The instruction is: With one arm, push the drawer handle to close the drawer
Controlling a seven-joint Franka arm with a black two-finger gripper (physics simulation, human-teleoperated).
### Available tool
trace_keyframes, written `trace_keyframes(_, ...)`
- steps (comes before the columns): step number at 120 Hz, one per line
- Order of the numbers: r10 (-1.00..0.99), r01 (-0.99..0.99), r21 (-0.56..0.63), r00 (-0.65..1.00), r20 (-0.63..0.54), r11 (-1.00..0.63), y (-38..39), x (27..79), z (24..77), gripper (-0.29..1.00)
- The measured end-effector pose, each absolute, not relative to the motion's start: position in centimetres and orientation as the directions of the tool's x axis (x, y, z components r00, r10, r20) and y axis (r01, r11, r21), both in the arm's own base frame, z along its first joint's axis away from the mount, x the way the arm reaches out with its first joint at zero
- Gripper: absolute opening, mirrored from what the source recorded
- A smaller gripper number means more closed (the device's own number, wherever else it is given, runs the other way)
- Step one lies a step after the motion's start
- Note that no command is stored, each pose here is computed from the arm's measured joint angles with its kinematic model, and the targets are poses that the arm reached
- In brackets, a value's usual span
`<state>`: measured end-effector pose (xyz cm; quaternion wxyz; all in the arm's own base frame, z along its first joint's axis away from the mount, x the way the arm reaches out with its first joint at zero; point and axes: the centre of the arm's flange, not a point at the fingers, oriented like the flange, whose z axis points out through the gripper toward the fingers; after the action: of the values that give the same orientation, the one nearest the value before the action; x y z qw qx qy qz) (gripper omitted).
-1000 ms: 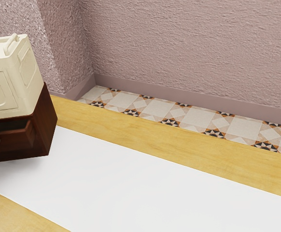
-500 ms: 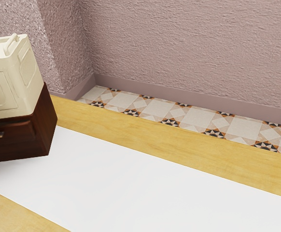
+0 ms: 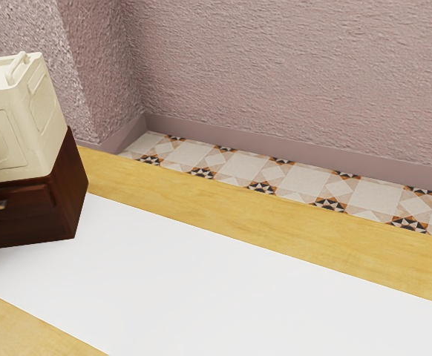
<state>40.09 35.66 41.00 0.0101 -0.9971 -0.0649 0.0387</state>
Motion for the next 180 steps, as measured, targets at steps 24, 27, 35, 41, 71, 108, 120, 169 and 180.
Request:
trace_keyframes(24, 0.111, 0.110, -0.019, 0.992, -0.059, -0.994, 35.8, 40.2, 41.3, -0.07)
trace_keyframes(27, 0.110, 0.109, -0.019, 0.992, -0.055, -0.994, 35.8, 40.2, 41.4, -0.07)
trace_keyframes(35, 0.109, 0.108, -0.016, 0.993, -0.045, -0.994, 35.8, 40.2, 41.4, -0.08)
trace_keyframes(41, 0.102, 0.101, -0.018, 0.994, -0.038, -0.995, 35.9, 40.3, 41.3, -0.08)
trace_keyframes(71, 0.061, 0.061, -0.049, 0.998, 0.011, -0.997, 36.3, 40.5, 41.4, -0.08)
trace_keyframes(108, 0.060, 0.064, -0.073, 0.996, 0.065, -0.995, 36.4, 40.6, 41.6, -0.11)
trace_keyframes(120, 0.087, 0.105, -0.098, 0.981, 0.174, -0.990, 33.9, 41.6, 46.4, -0.08)
trace_keyframes(169, 0.067, 0.071, -0.015, 0.982, 0.174, -0.997, 19.6, 39.4, 54.5, 0.41)
trace_keyframes(180, 0.079, 0.079, -0.001, 0.990, 0.116, -0.997, 19.2, 39.2, 55.0, 0.51)
